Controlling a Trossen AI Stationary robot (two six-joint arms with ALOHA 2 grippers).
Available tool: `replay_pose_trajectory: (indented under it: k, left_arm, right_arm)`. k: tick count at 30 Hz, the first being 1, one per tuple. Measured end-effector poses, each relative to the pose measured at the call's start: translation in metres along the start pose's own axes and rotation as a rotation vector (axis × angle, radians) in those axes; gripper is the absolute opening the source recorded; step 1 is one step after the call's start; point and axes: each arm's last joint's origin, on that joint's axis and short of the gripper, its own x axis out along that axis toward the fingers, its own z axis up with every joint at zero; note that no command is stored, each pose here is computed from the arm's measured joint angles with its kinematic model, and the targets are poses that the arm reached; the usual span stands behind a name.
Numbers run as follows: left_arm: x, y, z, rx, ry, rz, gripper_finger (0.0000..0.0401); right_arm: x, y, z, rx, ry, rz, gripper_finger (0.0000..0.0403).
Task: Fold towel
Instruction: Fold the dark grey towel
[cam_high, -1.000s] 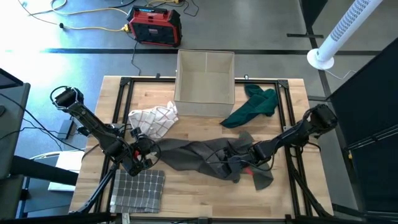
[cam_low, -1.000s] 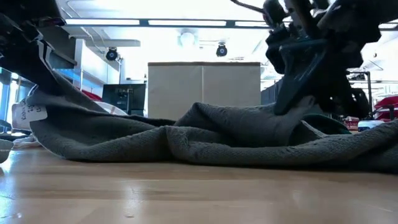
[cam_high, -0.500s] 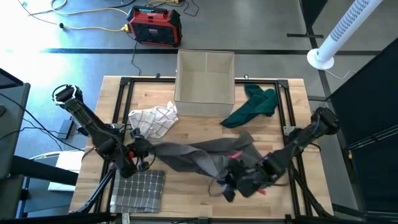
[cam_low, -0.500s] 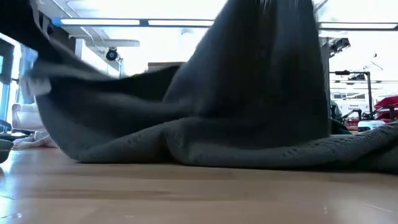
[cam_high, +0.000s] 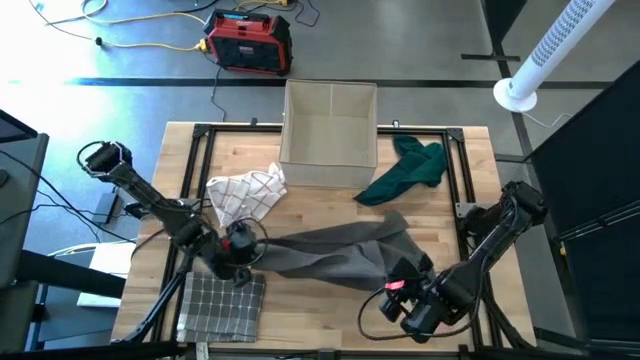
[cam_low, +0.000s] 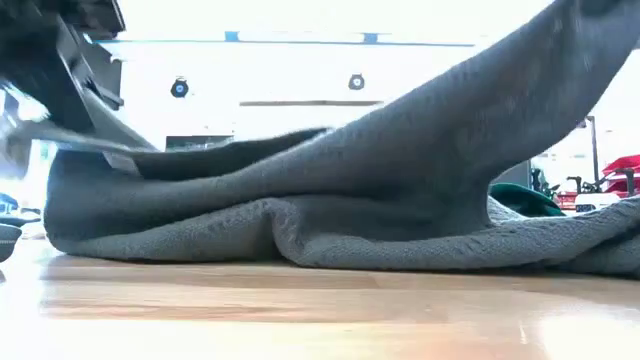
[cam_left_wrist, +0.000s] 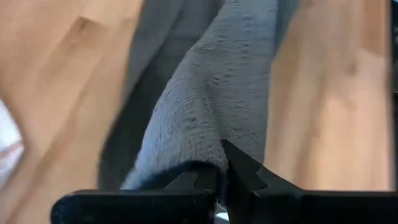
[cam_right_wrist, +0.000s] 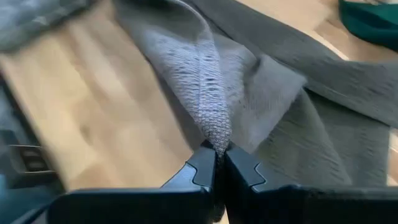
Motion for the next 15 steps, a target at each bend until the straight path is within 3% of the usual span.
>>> replay_pose_trajectory:
  k: [6,10,15]
  left_arm:
    - [0.019,0.030,0.006,-0.022,0.059,0.165,0.0012]
    - [0.025,0.044,0.016,0.015,0.074,0.199,0.0045]
    - [0.025,0.050,0.025,0.181,0.078,0.207,0.0108]
  right_arm:
    - [0.022,0.001,-0.014,0.009,0.007,-0.009,0.0000]
    - [0.028,0.003,-0.016,-0.011,0.004,0.002,0.0000]
    - [0.027,0.005,-0.014,-0.017,-0.016,0.017,0.0000]
